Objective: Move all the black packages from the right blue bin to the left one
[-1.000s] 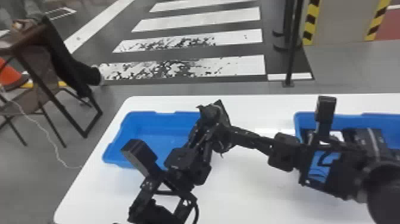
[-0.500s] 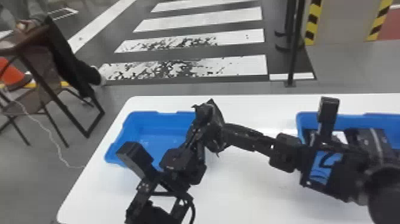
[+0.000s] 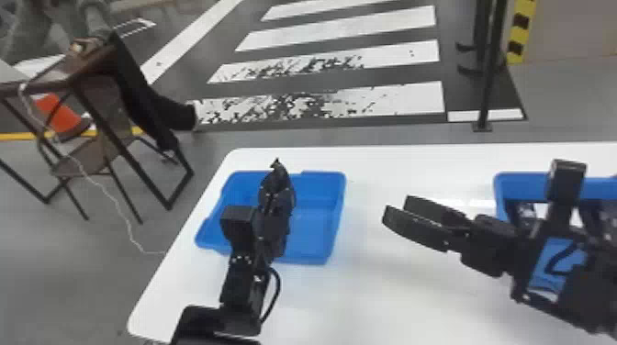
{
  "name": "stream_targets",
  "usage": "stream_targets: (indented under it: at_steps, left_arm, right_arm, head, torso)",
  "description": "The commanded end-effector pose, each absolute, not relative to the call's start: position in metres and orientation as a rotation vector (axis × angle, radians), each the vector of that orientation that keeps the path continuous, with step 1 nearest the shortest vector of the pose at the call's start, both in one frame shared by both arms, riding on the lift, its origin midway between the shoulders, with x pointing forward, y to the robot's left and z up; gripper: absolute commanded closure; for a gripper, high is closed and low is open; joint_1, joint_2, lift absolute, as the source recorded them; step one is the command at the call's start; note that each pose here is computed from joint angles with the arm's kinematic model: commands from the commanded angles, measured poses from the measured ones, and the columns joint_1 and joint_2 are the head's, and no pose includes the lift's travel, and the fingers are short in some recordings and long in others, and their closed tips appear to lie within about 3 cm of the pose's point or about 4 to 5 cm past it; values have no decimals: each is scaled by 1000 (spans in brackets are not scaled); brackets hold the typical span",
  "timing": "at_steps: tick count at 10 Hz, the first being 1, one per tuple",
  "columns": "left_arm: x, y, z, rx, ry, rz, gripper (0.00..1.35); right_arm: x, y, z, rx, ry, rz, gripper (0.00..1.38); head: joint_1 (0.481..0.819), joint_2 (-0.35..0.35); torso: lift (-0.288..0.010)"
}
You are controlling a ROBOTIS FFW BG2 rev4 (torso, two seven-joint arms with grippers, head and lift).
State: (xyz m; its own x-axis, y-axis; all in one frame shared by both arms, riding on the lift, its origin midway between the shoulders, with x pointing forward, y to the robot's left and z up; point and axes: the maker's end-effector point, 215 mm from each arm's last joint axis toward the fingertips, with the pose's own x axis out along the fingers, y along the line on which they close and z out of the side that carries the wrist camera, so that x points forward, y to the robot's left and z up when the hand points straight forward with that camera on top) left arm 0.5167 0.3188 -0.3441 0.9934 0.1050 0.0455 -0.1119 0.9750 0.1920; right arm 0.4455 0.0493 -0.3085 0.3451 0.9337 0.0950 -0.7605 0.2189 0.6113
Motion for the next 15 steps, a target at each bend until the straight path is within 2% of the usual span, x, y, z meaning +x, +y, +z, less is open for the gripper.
stream_targets:
  at_steps: [1, 2, 3, 4, 5, 7, 8, 11, 13, 15]
  left_arm:
    - [530, 337, -346, 312, -62, 147, 851]
    - [523, 341, -340, 285, -93, 152, 234]
    - [512, 331, -330, 215, -153, 133, 16]
    - [495, 320, -314, 129, -216, 103, 142]
    - [480, 305, -304, 80, -218, 77, 188]
    - [452, 276, -300, -58, -172, 9, 194]
    - [437, 262, -297, -111, -149, -24, 194]
    - [419, 227, -281, -207, -127, -118, 194]
    - [421, 219, -287, -212, -103, -140, 194]
    - [423, 211, -293, -213, -77, -162, 196]
  right_arm:
    - [447, 45, -311, 628, 321, 1190, 165]
    - [456, 32, -314, 595, 311, 1158, 156]
    - [471, 11, -318, 537, 291, 1082, 153]
    - [493, -33, -320, 402, 261, 931, 153]
    - [510, -71, -328, 319, 273, 812, 157]
    - [532, -133, -338, 198, 300, 588, 160]
    - [540, -163, -345, 147, 318, 490, 160]
    - [527, -197, -383, 102, 434, 331, 162]
    - [539, -212, -415, 84, 551, 288, 156]
    - [545, -206, -424, 66, 584, 298, 156]
  head:
    - [695, 350]
    - [695, 350]
    - [695, 350]
    - [695, 350]
    - [695, 350]
    - [695, 240]
    - [695, 215]
    - [695, 69]
    - [695, 28]
    - [695, 12]
  torso:
    - [-140]
    - [-140]
    - [-140]
    - [-140]
    - [-140]
    - [-140]
    - [-140]
    - [-140]
    - [-140]
    - [-140]
